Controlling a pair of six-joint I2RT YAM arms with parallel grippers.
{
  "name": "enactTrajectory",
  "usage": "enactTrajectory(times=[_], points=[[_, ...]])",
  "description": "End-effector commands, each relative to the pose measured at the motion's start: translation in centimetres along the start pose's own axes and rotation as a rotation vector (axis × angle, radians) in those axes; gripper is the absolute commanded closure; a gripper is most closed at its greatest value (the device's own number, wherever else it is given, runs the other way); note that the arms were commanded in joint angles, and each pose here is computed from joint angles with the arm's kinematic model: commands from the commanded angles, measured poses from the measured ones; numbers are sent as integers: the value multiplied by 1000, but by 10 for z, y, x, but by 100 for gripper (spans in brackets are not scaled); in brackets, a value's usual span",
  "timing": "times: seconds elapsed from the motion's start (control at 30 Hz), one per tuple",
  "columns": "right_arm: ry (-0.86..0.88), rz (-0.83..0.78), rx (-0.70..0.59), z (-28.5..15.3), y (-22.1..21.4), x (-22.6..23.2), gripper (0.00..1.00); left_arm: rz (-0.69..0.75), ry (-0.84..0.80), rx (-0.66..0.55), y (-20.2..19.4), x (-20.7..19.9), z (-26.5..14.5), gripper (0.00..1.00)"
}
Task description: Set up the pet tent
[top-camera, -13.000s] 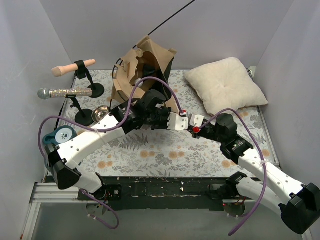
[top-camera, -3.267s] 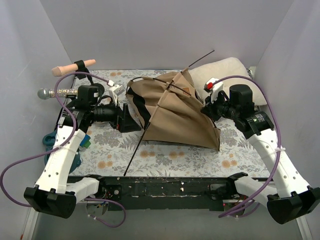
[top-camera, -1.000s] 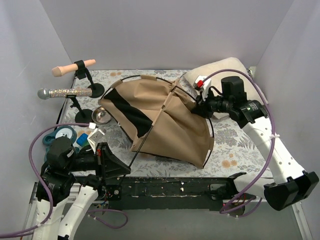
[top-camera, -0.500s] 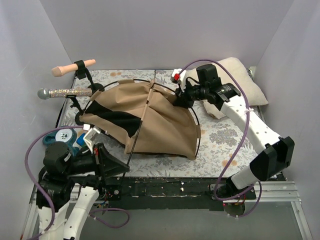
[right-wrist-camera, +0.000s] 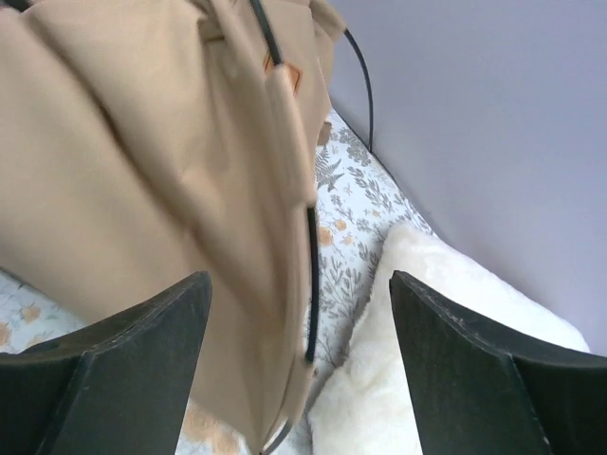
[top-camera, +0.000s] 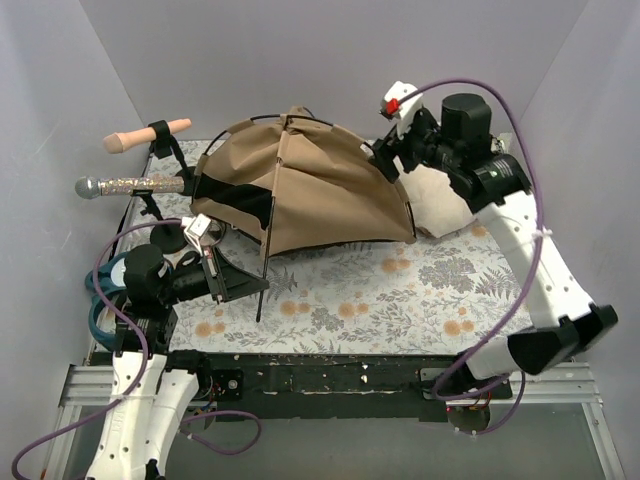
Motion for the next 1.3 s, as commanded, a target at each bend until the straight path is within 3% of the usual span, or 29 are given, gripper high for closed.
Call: enactTrajectory(times=[0.0,0.13,0.3,0.7,0.8,1.0,1.27], points=[[-28,23,-62,-55,7,20,18,154,-32,-119,27,-8,3,100],[140,96,-16,-81,-37,65,27,223,-62,-193,43,-11,6,100],[192,128,51,-85,-86,82,30,318,-91,-240,60,-7,22,100],[144,-99,-114,-78,-83,79,27,303,-135,-298,91,-30,73,100],[102,-163,-204,-82,-82,76,27,260,-132,-330,102,-36,89,100],[37,-273,-470,-79,-71,75,28,317,-116,-344,111,-36,134,100],[59,-403,-677,-54,-51,96,28,380,-190,-348,118,-50,156,100]])
Point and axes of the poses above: each gripper's point midway between its finger pads, its own z axis out along the fingers, its own x axis along the line the jaws close on, y = z × x, the point moved 2 cm from there along -z, back along the fingers, and after that the axes turned 13 degrees about z, right-handed, at the moved point
